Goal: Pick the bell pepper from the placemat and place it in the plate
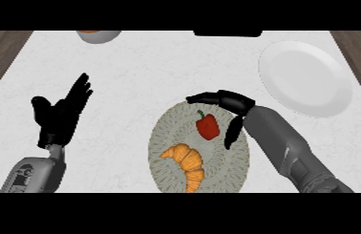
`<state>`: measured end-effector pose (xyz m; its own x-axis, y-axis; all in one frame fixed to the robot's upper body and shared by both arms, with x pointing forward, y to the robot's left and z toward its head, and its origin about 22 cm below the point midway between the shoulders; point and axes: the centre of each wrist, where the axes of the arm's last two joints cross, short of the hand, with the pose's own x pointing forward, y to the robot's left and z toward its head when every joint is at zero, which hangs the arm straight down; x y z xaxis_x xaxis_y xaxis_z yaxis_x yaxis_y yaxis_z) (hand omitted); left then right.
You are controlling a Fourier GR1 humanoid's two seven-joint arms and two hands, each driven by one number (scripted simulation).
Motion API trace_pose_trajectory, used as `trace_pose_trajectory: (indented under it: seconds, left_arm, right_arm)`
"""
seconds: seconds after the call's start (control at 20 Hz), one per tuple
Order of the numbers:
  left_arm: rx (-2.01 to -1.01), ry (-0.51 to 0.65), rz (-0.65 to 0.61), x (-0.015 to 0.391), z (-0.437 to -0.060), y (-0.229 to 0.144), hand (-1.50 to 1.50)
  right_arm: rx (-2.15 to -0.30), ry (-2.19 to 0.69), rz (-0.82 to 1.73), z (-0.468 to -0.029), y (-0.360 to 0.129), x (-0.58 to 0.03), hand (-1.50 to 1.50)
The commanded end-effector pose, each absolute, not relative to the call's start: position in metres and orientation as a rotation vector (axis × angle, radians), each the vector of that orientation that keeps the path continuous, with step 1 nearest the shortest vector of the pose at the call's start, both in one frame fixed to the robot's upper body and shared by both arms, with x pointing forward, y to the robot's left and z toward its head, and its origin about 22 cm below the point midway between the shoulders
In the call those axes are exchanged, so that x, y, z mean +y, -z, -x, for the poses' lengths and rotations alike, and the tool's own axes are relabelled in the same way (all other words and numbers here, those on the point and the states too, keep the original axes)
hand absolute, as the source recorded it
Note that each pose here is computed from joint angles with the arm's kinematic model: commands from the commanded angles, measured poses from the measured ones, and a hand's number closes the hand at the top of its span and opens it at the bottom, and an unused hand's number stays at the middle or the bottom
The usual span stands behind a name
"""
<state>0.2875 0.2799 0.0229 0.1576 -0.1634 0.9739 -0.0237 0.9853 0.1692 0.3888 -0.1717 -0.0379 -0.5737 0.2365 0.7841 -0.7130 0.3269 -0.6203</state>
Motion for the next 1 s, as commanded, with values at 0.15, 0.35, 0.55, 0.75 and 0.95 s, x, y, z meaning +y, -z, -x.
trace_pose_trajectory:
  seconds: [0.15,0.35,0.55,0.75,0.95]
  left_arm:
    - [-1.420,0.105,-0.156,0.286,-0.283,-0.018,0.00]
    - [-1.398,0.091,-0.150,0.277,-0.287,-0.028,0.00]
    - [-1.418,0.084,-0.178,0.288,-0.294,-0.032,0.00]
    - [-1.425,0.079,-0.156,0.286,-0.288,-0.026,0.00]
    - [-1.401,0.095,-0.163,0.282,-0.284,-0.022,0.00]
  right_arm:
    - [-1.849,-1.460,-0.653,-0.372,0.051,-0.157,1.50]
    - [-1.841,-1.403,-0.657,-0.364,0.060,-0.157,1.50]
    - [-1.895,-1.300,-0.648,-0.357,0.066,-0.143,1.50]
    - [-1.621,-1.120,-0.025,-0.395,0.030,-0.150,1.50]
    - [-1.363,-0.966,0.487,-0.416,0.007,-0.206,1.50]
